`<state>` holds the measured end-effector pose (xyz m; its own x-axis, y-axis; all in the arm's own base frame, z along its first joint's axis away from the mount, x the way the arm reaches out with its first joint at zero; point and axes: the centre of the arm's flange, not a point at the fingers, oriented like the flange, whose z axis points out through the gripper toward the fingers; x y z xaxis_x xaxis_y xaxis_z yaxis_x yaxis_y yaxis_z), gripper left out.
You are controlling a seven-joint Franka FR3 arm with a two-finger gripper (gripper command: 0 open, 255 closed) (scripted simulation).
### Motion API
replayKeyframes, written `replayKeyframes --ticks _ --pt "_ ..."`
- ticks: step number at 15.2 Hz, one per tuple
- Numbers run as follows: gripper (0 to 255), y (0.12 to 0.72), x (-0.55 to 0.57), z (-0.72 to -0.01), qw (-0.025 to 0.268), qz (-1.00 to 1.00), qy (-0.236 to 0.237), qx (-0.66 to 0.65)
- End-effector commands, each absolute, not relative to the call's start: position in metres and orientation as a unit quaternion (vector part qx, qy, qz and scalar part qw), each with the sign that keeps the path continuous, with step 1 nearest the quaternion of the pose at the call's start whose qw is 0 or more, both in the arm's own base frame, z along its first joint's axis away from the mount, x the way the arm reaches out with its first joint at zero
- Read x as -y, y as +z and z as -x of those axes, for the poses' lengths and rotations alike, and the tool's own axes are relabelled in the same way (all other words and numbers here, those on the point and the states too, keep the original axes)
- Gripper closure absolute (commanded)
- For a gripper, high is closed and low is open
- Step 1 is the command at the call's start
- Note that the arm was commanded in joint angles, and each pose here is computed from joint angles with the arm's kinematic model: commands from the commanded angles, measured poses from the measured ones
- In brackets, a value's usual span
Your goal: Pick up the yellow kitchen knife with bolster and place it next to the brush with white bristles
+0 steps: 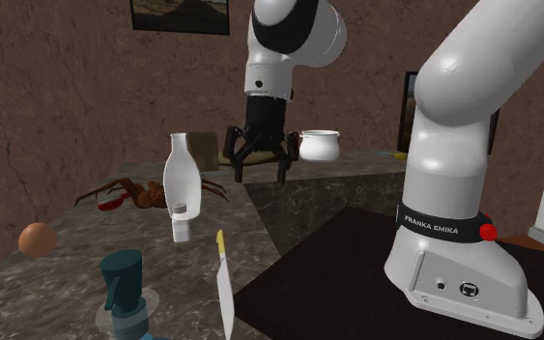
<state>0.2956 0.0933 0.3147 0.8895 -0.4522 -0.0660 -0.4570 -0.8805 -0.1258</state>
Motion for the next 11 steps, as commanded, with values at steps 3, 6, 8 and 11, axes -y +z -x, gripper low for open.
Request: replayKeyframes --ticks 3,6,8,11 --pt "0 0.267 -0.115 -0.298 0.091 0.959 0.015 -0.269" --pt "0 0.232 -0.131 -0.303 0.107 0.950 0.014 -0.293" --pt "0 0.210 -0.141 -0.307 0.118 0.944 0.014 -0.309" --pt "0 0.181 -0.156 -0.313 0.132 0.935 0.014 -0.330"
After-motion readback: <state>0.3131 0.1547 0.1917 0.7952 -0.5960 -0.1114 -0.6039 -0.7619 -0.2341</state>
